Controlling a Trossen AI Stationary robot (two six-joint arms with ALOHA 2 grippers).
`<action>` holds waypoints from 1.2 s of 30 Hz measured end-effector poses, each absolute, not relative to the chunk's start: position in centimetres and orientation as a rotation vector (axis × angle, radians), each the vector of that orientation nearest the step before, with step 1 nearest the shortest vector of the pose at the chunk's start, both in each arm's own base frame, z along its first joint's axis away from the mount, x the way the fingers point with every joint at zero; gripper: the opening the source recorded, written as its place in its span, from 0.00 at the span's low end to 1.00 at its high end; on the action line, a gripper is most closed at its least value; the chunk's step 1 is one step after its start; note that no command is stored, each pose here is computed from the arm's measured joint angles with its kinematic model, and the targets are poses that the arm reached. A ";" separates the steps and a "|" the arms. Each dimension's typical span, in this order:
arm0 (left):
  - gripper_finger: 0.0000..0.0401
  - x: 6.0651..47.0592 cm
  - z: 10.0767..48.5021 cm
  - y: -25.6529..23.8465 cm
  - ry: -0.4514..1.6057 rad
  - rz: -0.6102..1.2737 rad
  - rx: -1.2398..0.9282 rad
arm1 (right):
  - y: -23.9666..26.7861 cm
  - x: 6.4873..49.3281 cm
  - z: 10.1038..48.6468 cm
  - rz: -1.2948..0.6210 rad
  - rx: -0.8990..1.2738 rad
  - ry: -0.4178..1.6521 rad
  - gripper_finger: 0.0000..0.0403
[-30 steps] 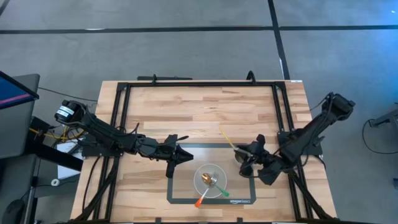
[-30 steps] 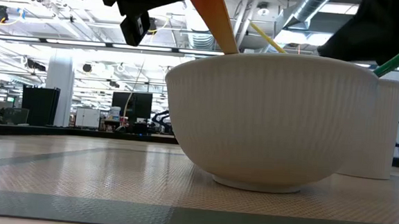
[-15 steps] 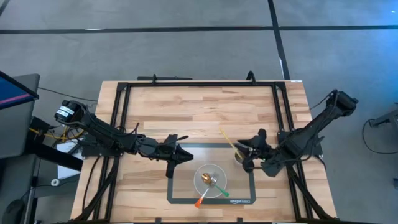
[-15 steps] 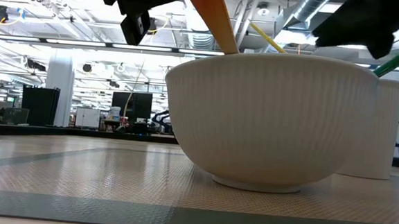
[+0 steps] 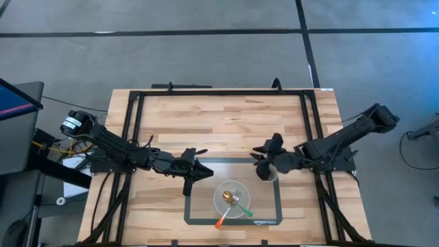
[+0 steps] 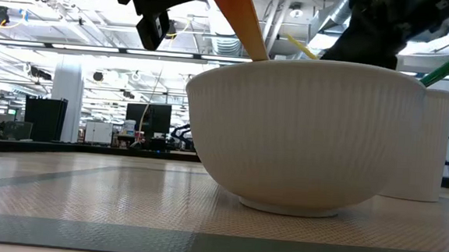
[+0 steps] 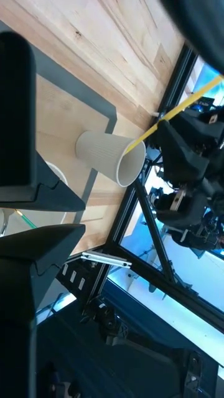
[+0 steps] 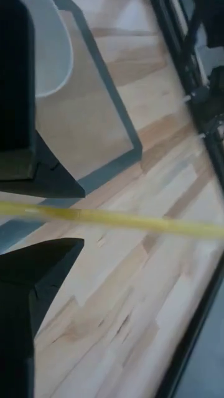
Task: Pick & Place Utensil
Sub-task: Put the yellow straw into the gray cup on the brown mat
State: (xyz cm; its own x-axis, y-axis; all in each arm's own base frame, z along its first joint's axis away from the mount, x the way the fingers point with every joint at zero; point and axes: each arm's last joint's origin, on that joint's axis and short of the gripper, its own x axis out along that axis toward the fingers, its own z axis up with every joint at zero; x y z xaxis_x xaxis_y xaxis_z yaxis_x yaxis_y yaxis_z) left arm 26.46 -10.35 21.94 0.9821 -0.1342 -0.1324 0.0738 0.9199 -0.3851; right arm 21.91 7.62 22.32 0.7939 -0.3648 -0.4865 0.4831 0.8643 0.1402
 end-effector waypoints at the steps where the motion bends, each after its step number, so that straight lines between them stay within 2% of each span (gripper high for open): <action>1: 0.11 26.5 21.9 -10.4 0.158 -0.107 -0.389 | 7.4 22.0 22.3 -0.451 0.265 0.477 0.27; 10: 0.11 26.5 21.9 -10.4 0.158 -0.107 -0.389 | 6.5 22.5 22.2 -0.400 0.312 0.522 0.24; 18: 0.11 26.5 21.9 -10.4 0.158 -0.107 -0.387 | 7.0 22.5 22.4 -0.371 0.310 0.498 0.02; 24: 0.11 26.5 21.9 -10.4 0.158 -0.108 -0.386 | 8.9 21.9 24.1 -0.283 0.320 0.406 0.02; 27: 0.11 26.5 21.9 -10.4 0.158 -0.108 -0.385 | 10.4 20.8 25.0 -0.295 0.257 0.345 0.01; 31: 0.11 26.4 21.9 -10.5 0.159 -0.114 -0.385 | 12.6 19.1 24.9 -0.352 0.165 0.281 0.01; 36: 0.11 26.4 21.9 -10.5 0.159 -0.113 -0.385 | 14.5 18.2 23.0 -0.479 0.003 0.230 0.01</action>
